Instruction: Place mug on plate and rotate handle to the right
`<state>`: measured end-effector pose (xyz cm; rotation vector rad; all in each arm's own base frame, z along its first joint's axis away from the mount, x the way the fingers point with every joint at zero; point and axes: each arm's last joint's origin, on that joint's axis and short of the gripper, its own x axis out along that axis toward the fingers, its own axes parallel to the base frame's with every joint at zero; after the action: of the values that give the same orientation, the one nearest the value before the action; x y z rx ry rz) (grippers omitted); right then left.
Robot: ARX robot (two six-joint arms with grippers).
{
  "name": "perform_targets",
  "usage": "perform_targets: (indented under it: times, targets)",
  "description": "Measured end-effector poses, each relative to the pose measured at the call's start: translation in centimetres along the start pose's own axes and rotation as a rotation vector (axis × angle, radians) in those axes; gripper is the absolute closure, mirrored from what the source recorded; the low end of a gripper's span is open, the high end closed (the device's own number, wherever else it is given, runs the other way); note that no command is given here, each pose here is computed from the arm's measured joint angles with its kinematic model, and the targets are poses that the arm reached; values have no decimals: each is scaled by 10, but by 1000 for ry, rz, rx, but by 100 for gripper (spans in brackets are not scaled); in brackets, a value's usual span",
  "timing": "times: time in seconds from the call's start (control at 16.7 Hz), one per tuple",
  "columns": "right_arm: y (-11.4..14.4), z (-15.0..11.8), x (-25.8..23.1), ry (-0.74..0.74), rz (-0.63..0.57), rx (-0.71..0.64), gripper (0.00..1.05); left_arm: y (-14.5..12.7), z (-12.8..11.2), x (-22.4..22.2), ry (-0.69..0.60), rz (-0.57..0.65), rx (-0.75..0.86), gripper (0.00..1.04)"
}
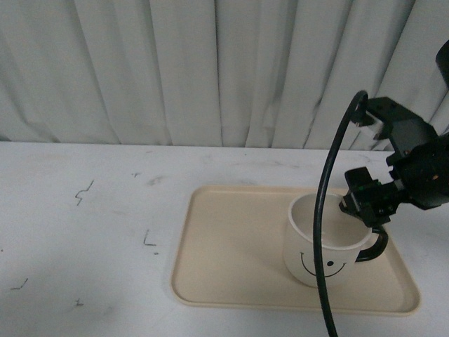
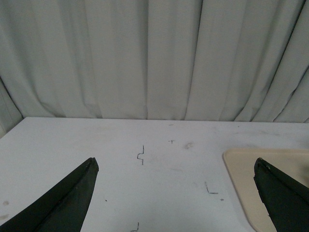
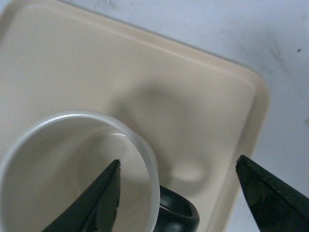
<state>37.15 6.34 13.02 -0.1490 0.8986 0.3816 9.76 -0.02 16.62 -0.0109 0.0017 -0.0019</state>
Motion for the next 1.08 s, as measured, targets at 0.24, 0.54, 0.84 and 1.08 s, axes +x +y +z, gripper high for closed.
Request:
perform_targets:
  times: [0.24, 0.54, 0.84, 1.08]
  targets:
    - [-8, 18, -85, -446, -50, 27, 7, 0, 0, 0, 0, 0, 0, 7]
    - [11, -82, -143, -896, -384, 133, 94, 0, 0, 0, 0, 2, 0, 7]
    - [8, -103, -147, -870, -378, 136, 103, 0, 0, 0, 0, 2, 0, 7]
    - [10, -115, -158, -900, -397, 141, 103, 0, 0, 0, 0, 2, 0, 7]
